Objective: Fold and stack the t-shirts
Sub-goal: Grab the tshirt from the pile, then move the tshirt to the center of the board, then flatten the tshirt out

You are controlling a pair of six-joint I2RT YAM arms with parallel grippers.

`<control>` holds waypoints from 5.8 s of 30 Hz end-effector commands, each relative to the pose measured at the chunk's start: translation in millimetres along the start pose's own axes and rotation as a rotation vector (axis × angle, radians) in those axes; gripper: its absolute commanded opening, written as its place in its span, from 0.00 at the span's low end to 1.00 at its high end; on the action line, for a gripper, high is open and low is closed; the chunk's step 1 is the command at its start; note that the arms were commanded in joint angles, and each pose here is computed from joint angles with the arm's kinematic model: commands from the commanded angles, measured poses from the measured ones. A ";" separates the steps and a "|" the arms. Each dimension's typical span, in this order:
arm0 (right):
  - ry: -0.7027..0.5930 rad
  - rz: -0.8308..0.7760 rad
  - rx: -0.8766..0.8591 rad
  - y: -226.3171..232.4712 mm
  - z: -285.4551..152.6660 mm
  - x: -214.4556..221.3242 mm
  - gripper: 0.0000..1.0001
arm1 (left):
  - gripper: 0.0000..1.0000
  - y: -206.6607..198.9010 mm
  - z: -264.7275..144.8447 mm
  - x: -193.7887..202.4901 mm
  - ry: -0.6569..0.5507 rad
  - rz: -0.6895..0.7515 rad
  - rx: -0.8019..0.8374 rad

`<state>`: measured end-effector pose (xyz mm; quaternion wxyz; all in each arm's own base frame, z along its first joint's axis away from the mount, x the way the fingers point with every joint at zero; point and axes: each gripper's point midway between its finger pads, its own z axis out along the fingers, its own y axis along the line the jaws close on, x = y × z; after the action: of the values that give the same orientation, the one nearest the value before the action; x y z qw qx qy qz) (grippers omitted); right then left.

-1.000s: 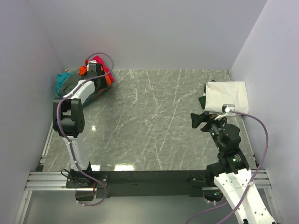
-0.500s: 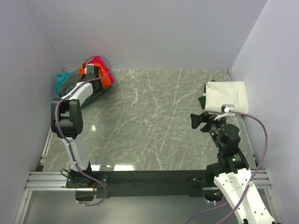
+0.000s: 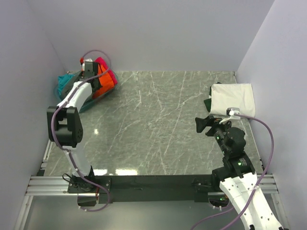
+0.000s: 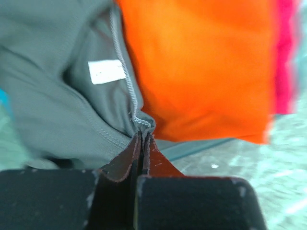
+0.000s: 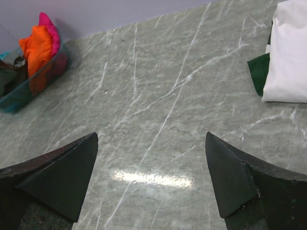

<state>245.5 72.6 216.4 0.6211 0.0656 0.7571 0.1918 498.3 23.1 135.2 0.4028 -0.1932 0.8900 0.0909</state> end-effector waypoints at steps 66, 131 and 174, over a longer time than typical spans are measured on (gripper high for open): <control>0.349 0.081 -0.265 87.3 52.9 78.4 0.85 | 0.75 -87.9 -205.3 236.1 0.145 0.159 0.539; 0.140 0.002 0.238 -6.0 16.7 18.8 0.92 | 0.60 -365.4 -318.7 168.5 0.006 0.329 1.111; 0.629 0.123 0.414 -66.8 82.8 165.3 0.74 | 0.73 -82.3 -134.6 148.0 0.084 -0.143 0.601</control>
<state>286.6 79.3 20.6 0.3076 0.1816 0.9303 0.0835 348.9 -133.9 96.4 0.3880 -0.1330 0.8902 -0.1983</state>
